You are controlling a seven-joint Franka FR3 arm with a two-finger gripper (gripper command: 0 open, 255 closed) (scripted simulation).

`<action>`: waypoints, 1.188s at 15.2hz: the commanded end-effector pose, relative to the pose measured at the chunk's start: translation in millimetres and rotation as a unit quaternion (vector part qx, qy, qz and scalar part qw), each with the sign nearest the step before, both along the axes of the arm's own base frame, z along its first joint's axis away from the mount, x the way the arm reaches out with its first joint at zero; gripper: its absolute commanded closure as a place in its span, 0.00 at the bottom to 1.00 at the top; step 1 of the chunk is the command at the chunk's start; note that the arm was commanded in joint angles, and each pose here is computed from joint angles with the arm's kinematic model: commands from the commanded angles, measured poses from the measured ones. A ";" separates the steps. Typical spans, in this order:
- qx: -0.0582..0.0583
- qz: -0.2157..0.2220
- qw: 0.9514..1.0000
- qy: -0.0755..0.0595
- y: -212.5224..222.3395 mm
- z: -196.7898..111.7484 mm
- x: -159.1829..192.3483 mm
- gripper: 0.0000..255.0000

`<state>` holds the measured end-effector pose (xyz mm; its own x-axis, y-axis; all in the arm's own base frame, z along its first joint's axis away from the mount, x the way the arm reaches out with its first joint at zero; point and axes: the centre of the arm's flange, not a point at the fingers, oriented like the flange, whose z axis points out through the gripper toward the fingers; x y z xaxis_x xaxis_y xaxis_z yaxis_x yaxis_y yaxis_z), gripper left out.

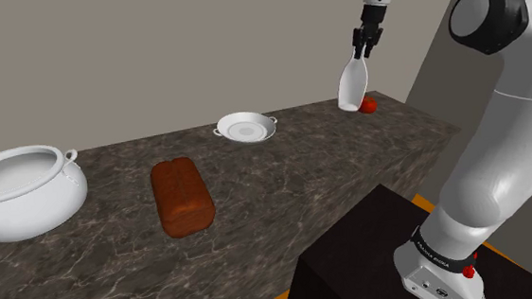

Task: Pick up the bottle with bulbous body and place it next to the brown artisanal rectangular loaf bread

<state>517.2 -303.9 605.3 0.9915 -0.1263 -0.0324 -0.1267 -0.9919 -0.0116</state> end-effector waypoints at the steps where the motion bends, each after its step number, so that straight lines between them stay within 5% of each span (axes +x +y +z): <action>1: 0.000 0.000 1.000 0.000 25.5 6.8 -2.7 1.00; 18: 0.000 0.000 1.000 0.000 241.6 63.1 -24.9 1.00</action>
